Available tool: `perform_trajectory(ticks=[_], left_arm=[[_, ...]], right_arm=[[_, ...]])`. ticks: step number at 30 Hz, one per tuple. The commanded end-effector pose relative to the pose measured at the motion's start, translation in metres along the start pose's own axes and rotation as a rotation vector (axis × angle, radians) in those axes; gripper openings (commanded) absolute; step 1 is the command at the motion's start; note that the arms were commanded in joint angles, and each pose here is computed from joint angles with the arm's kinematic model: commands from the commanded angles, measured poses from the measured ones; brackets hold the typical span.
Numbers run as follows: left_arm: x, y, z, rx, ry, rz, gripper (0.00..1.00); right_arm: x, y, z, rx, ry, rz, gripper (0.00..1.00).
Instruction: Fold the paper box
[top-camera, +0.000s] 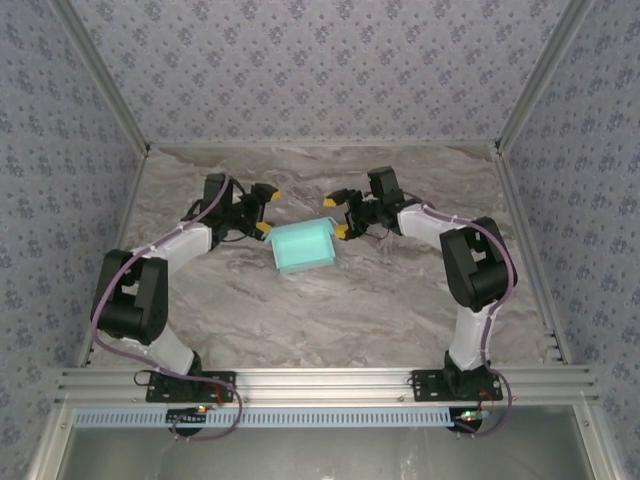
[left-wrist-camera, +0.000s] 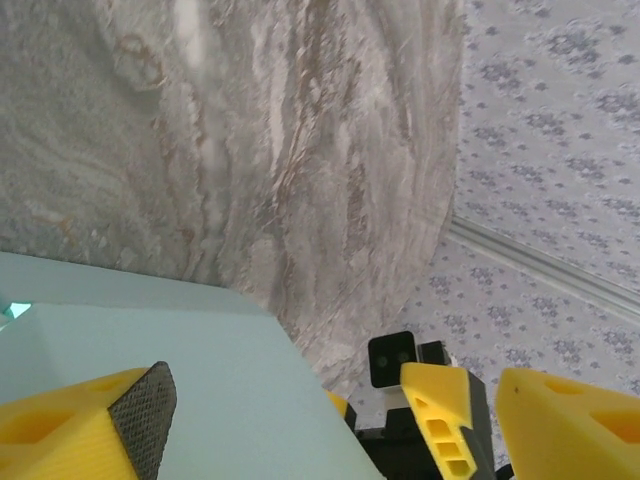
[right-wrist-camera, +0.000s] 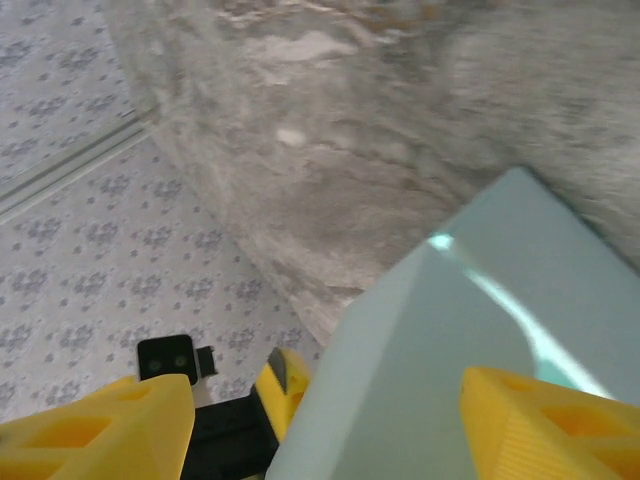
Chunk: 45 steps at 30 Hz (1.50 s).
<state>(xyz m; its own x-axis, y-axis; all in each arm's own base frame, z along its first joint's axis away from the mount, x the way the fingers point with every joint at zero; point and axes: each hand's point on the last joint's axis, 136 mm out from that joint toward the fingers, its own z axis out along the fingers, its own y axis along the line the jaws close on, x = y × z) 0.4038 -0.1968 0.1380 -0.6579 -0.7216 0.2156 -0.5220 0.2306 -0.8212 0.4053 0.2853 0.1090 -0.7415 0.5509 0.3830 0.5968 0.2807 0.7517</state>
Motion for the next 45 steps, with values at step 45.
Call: perform_trajectory(ticks=[45], left_arm=[[-0.003, 0.025, -0.043, -0.049, -0.053, -0.063, 0.89]], right_arm=[[0.026, -0.006, -0.011, 0.022, -0.040, -0.021, 0.71]])
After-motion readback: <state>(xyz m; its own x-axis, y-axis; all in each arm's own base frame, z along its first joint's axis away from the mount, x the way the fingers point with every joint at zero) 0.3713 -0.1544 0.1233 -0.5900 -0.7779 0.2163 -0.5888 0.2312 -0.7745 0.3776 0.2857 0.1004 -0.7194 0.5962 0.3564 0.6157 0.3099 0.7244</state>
